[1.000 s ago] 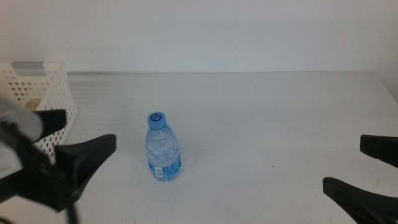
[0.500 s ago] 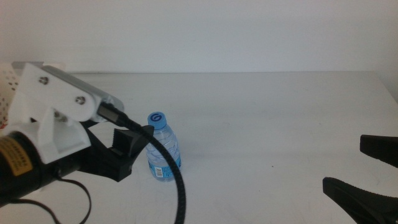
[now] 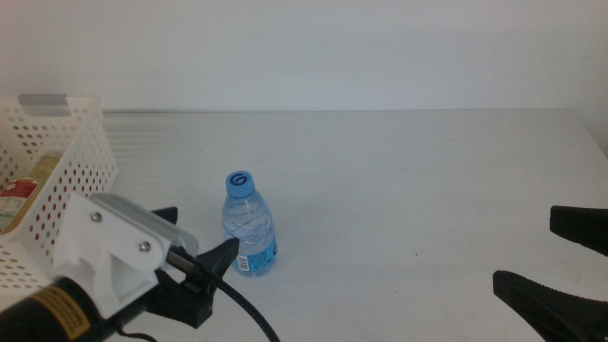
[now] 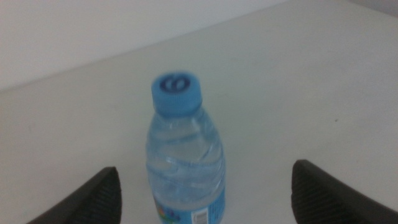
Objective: Use arms to grab the bottles and put them into the dustbin to the left of the table.
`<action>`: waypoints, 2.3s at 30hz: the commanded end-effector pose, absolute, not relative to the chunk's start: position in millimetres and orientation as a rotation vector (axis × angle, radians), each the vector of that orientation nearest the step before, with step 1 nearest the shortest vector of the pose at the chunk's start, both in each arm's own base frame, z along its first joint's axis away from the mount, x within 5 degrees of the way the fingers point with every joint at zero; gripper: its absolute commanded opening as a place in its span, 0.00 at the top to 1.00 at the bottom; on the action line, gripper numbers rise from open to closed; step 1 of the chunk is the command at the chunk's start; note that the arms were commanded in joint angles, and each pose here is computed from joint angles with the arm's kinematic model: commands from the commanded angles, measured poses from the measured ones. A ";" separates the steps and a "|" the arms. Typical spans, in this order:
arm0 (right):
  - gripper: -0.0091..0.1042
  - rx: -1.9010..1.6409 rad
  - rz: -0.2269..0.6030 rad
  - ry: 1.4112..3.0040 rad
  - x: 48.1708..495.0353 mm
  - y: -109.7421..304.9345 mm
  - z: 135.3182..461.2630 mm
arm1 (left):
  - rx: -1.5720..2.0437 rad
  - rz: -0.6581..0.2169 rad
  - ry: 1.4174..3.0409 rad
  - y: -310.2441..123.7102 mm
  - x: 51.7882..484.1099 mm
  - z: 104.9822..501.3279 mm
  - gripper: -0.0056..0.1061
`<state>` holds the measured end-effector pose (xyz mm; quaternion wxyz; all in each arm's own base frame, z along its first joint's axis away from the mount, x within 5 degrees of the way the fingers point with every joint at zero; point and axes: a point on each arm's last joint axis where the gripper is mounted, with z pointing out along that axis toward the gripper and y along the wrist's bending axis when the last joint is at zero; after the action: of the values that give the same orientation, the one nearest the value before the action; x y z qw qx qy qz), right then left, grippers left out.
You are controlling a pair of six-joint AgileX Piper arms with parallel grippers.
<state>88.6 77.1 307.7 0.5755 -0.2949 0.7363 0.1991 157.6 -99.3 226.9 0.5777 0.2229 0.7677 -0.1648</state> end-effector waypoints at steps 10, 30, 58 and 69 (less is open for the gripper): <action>0.25 -0.672 0.479 1.623 89.0 78.2 322.5 | 0.352 -0.417 1.664 -111.3 188.9 204.1 0.14; 0.25 -0.672 0.479 1.623 89.0 78.2 322.5 | 0.272 -0.496 1.648 -139.3 232.5 166.4 0.14; 0.25 -0.672 0.479 1.623 89.0 78.2 322.5 | 0.270 -0.522 1.894 -137.3 222.4 213.3 0.95; 0.25 -0.672 0.479 1.623 89.0 78.2 322.5 | 0.332 -0.404 2.172 -113.7 210.0 287.1 0.95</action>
<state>88.6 77.1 307.7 0.5755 -0.2949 0.7363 0.1991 204.8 -113.9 254.6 0.3932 0.1341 0.8965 -0.1539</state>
